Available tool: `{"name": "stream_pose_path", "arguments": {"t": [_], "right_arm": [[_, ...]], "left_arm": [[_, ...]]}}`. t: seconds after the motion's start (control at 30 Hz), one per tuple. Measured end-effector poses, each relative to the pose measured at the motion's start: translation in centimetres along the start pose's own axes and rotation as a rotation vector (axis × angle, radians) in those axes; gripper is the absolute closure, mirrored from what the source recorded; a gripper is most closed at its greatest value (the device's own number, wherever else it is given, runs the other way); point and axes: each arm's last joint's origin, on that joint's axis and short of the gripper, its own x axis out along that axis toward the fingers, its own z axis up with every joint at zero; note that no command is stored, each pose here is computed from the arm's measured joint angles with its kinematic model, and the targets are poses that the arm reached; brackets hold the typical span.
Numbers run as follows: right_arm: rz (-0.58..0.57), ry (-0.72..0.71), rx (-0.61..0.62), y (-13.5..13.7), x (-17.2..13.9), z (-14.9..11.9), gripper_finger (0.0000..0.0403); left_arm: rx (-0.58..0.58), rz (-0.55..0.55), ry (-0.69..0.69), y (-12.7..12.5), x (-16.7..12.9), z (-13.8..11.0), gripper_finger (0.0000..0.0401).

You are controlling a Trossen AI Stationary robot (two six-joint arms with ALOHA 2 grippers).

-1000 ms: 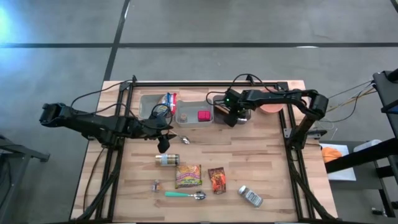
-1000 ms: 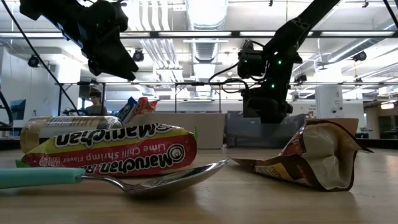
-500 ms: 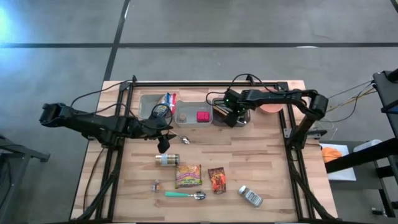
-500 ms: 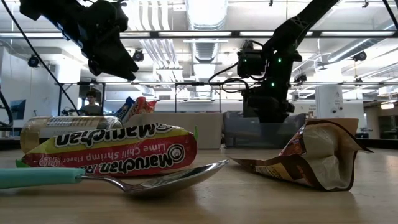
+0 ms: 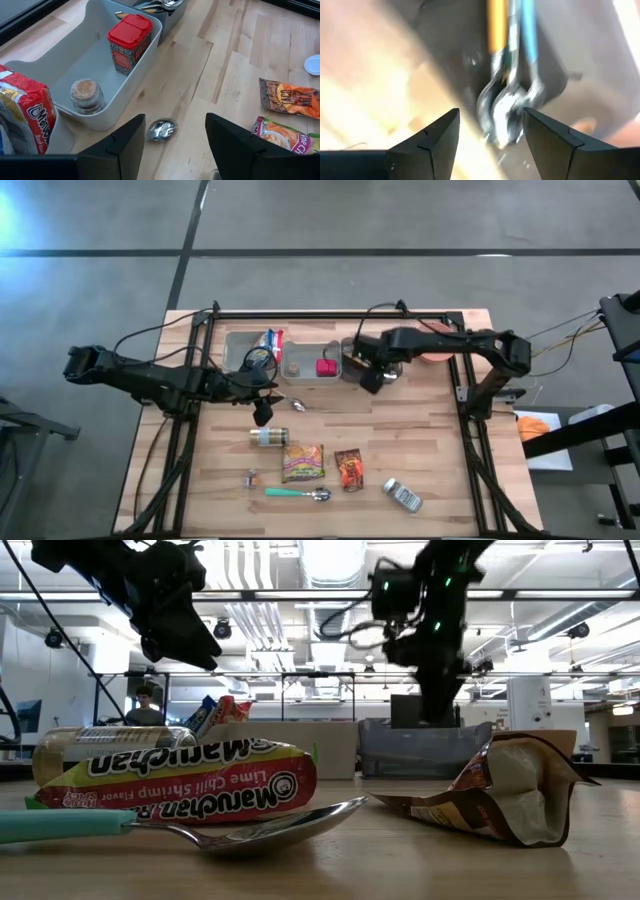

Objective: Pick & Place Food Item
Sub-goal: Put the white seasoning bottle into the right gray bin

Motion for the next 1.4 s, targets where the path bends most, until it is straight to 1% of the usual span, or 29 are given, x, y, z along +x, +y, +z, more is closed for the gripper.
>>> {"name": "stream_pose_path", "arguments": {"t": [0.1, 0.27, 0.37, 0.47, 0.67, 0.8, 0.97, 1.13, 1.27, 1.4], "right_arm": [[-0.008, 0.047, -0.012, 2.1, -1.5, -2.1, 0.0188], [-0.008, 0.067, -0.013, 5.6, -4.2, -6.3, 0.0188], [0.020, 0.053, 0.016, 7.5, -5.6, -8.7, 0.0188], [0.076, 0.044, 0.042, 9.0, -7.0, -10.8, 0.0188], [0.114, 0.042, 0.043, 11.3, -8.2, -14.3, 0.0188], [0.148, 0.089, 0.006, 12.5, -8.5, -16.2, 0.0188], [0.198, 0.143, -0.006, 13.6, -9.1, -18.3, 0.0188], [0.315, 0.140, -0.016, 15.2, -9.8, -20.1, 0.0188], [0.385, 0.139, 0.038, 16.3, -10.0, -21.0, 0.0188], [0.354, 0.165, 0.111, 17.2, -9.4, -21.9, 0.0188]], "left_arm": [[-0.001, 0.000, 0.000, 0.0, 0.0, 0.0, 0.0188], [-0.002, -0.001, -0.001, 0.0, 0.0, 0.0, 0.0188], [-0.004, -0.001, -0.002, 0.0, 0.0, 0.0, 0.0188], [-0.005, -0.002, -0.003, 0.0, 0.0, 0.0, 0.0188], [-0.021, -0.003, -0.006, 0.0, 0.0, 0.1, 0.0188], [-0.022, -0.003, -0.007, 0.0, 0.0, 0.1, 0.0188], [-0.021, -0.008, 0.000, 0.0, 0.0, 0.0, 0.0188], [-0.021, -0.008, 0.001, 0.0, 0.0, 0.0, 0.0188], [-0.022, -0.009, -0.001, 0.0, 0.0, 0.1, 0.0188], [-0.023, -0.012, -0.007, -0.1, -0.1, 0.2, 0.0188]]}}
